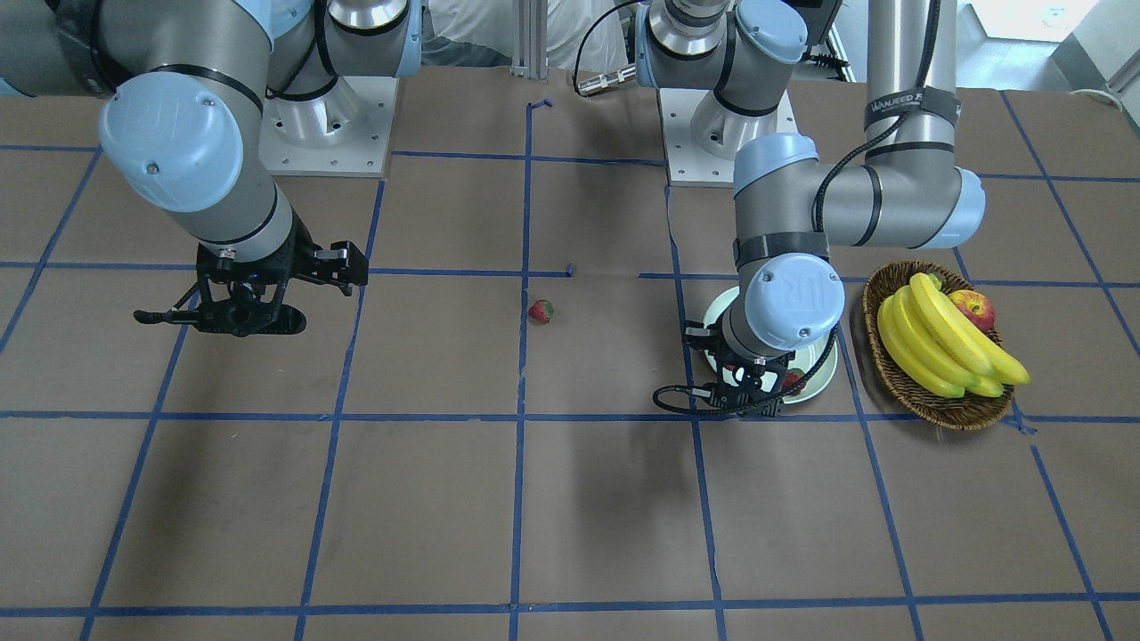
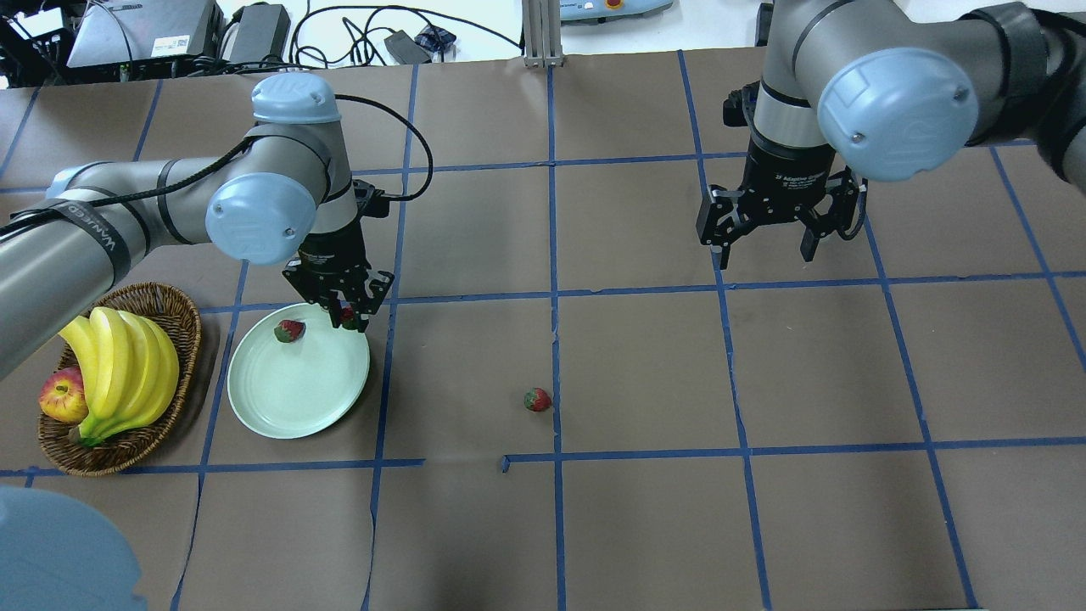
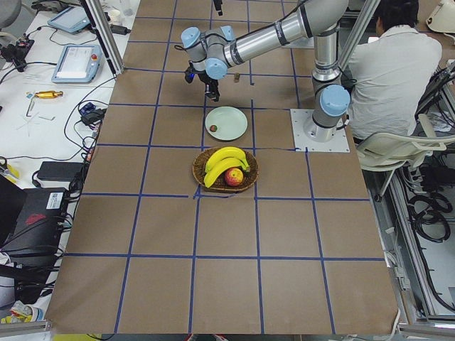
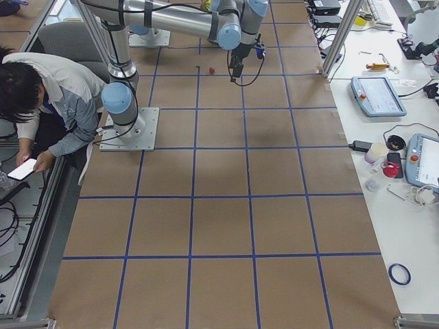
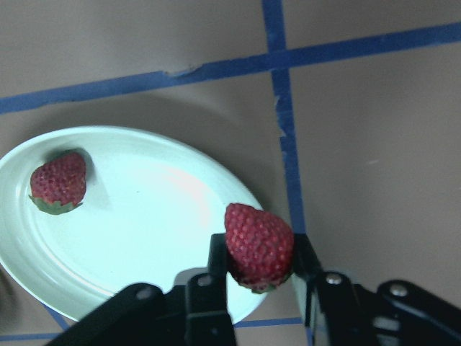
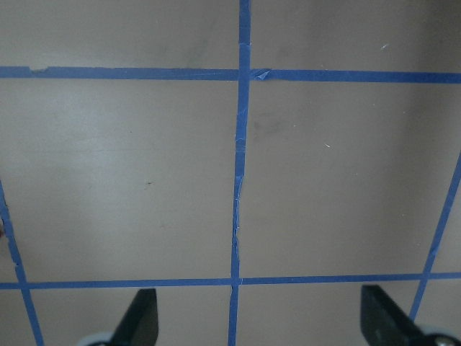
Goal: Collect all strawberries into plate
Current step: 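Carry the second strawberry onto the plate and open the left gripper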
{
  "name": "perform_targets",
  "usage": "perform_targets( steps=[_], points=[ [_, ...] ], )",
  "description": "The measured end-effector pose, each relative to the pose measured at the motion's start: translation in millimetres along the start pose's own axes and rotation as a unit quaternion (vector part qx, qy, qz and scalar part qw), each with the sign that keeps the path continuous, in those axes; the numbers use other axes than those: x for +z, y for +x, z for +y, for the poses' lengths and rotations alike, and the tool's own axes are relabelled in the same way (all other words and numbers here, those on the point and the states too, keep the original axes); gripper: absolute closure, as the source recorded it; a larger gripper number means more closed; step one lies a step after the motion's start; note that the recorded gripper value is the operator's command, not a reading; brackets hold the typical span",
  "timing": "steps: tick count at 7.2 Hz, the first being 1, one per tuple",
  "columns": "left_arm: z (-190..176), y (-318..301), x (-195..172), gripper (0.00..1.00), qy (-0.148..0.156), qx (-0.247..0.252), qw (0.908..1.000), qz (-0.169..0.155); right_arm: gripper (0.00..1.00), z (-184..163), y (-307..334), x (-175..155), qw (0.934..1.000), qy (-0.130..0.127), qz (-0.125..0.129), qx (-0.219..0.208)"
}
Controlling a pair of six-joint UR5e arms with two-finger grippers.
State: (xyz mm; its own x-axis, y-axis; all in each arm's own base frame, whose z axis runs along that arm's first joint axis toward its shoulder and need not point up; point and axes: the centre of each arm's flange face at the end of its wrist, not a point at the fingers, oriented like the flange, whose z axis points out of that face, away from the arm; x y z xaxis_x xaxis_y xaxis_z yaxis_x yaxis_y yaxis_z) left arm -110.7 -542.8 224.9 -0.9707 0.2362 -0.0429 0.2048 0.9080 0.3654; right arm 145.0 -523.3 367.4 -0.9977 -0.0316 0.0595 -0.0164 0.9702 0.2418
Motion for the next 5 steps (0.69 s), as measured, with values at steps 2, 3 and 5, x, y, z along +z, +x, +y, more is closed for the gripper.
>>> perform_targets(
  steps=[2, 3, 5],
  points=[
    [5, -24, 26, 0.0, -0.03, 0.032, 0.999, -0.008, 0.0, 0, 0, 1, 1.0, 0.0, 0.001, -0.001],
    [6, -27, 30, 0.0, -0.035, 0.035, 0.9987, -0.011, 0.0, 0, 0, 1, 1.0, 0.0, 0.001, -0.001],
    [4, -29, 17, 0.0, -0.02, 0.028, 0.9993, -0.014, 0.0, 0, 0, 1, 1.0, -0.001, 0.001, -0.002]
  ],
)
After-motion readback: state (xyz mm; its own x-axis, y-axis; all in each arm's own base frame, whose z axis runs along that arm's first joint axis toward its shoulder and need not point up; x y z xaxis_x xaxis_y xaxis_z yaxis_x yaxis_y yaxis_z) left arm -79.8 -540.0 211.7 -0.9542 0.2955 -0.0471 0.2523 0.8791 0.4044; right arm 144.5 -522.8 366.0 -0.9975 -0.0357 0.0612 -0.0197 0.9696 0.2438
